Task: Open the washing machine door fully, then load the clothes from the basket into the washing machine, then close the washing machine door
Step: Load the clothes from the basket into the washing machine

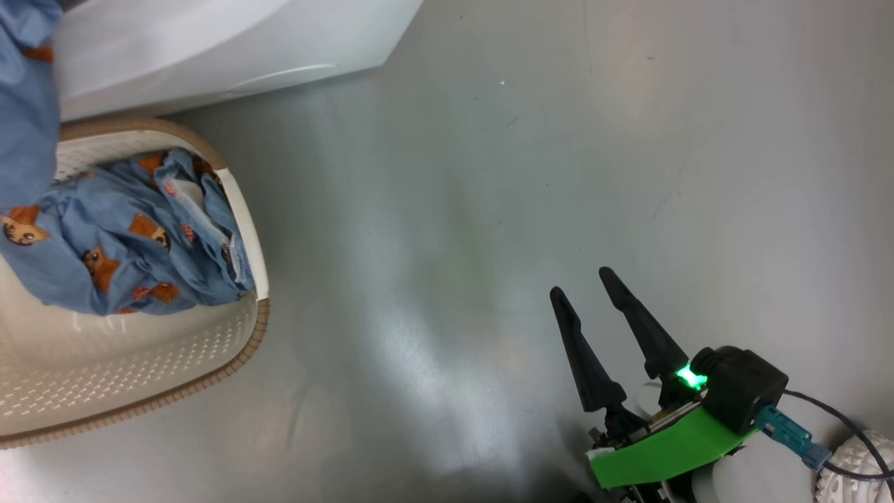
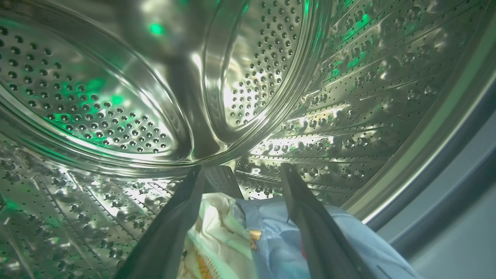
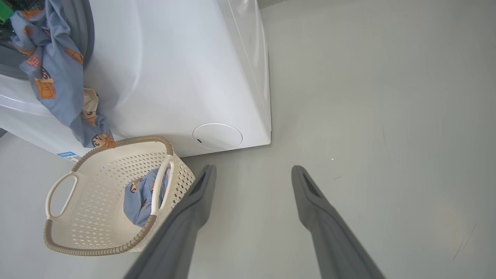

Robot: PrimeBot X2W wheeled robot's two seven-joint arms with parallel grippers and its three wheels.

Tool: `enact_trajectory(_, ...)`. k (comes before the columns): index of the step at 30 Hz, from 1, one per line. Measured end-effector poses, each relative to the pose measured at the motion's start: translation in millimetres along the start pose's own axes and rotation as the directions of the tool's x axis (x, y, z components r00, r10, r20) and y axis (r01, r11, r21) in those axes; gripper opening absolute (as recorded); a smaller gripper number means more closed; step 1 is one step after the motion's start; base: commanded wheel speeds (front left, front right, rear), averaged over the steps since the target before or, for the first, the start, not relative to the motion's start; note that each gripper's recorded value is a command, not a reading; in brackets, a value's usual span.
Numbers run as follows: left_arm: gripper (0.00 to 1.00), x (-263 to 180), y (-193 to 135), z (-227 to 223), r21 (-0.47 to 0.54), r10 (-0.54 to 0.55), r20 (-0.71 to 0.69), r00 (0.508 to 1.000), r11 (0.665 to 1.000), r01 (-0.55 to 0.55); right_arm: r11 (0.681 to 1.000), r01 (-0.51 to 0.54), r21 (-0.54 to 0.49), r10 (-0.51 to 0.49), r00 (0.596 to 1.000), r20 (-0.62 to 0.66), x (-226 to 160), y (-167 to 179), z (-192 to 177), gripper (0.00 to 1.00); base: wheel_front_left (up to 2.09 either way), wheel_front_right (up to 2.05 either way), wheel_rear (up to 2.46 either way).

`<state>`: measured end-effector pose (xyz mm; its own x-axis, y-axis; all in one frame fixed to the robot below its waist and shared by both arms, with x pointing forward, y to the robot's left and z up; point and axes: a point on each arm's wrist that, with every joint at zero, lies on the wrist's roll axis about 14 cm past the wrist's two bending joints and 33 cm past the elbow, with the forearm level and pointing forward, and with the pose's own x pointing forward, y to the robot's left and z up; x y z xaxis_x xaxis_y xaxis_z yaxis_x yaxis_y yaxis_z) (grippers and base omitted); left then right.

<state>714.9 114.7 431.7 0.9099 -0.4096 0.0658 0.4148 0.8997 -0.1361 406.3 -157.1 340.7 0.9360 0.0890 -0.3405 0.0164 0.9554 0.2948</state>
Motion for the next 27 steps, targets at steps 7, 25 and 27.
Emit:
enact_trajectory(7,1.00,-12,0,-15,-0.013,0.010,-0.071,0.997,1.000,-0.011,1.000,-0.008,-0.004,0.008,1.000,0.020,4,1,6,1.00,0.00,0.00,0.00)
enact_trajectory(25,1.00,-39,-6,-1,-0.038,0.017,-0.084,0.996,0.999,-0.020,0.999,-0.036,-0.003,0.036,0.998,0.056,10,8,18,1.00,0.00,0.00,0.00)
enact_trajectory(27,1.00,-43,-8,3,-0.036,0.019,-0.078,0.997,0.999,-0.022,0.999,-0.039,-0.002,0.039,0.998,0.059,10,10,19,1.00,0.00,0.00,0.00)
